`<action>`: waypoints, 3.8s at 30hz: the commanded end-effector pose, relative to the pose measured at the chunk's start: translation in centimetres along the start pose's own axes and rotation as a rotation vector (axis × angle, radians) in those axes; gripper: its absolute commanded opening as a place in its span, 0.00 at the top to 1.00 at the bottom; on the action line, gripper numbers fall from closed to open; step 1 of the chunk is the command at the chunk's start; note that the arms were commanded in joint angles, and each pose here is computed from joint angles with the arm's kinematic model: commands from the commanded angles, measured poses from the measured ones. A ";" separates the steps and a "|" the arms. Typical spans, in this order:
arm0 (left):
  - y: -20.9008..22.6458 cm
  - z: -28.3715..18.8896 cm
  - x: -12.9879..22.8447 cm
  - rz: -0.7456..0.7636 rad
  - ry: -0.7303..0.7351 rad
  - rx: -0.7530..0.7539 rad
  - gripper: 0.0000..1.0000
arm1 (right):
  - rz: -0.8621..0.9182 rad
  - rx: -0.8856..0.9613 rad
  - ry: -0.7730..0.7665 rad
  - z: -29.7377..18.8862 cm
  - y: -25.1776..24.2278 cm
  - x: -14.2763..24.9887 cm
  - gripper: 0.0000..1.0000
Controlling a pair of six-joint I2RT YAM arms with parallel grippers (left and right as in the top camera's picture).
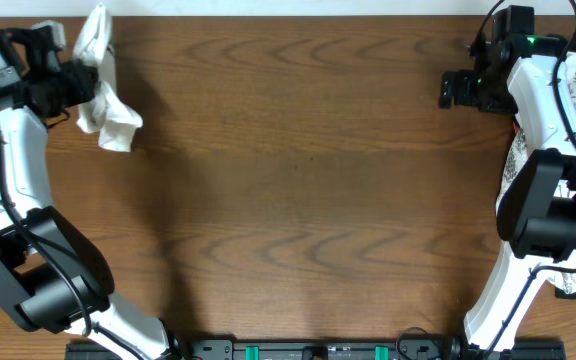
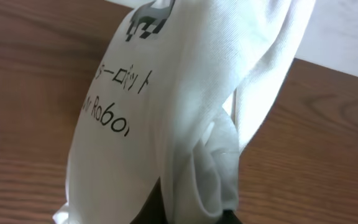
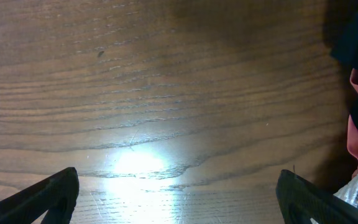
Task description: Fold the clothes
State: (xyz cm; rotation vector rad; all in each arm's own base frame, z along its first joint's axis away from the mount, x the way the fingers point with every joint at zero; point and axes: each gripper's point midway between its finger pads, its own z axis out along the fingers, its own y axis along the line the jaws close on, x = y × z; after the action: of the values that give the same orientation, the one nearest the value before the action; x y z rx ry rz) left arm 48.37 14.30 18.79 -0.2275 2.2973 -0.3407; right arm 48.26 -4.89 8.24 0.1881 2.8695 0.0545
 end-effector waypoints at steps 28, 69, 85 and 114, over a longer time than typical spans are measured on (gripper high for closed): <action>-3.5 7.1 2.3 -0.261 0.090 0.261 0.94 | 0.009 0.006 -0.003 -0.2 0.0 0.0 0.01; 20.2 1.0 7.6 -0.113 0.161 -0.614 0.94 | 0.009 0.006 -0.003 -0.2 0.0 0.0 0.01; -6.3 3.2 -4.2 -0.066 -0.130 0.028 0.94 | 0.011 0.006 -0.003 -0.2 -0.1 0.0 0.01; 11.1 11.1 7.4 -0.301 0.108 -0.195 0.94 | 0.009 0.005 -0.003 -0.2 0.0 0.0 0.01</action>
State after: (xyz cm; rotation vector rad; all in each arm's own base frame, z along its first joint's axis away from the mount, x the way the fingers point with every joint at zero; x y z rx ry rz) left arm 52.46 17.47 2.72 -0.6079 2.4241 -0.2967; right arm 48.24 -4.91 8.23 0.1887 2.8702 0.0545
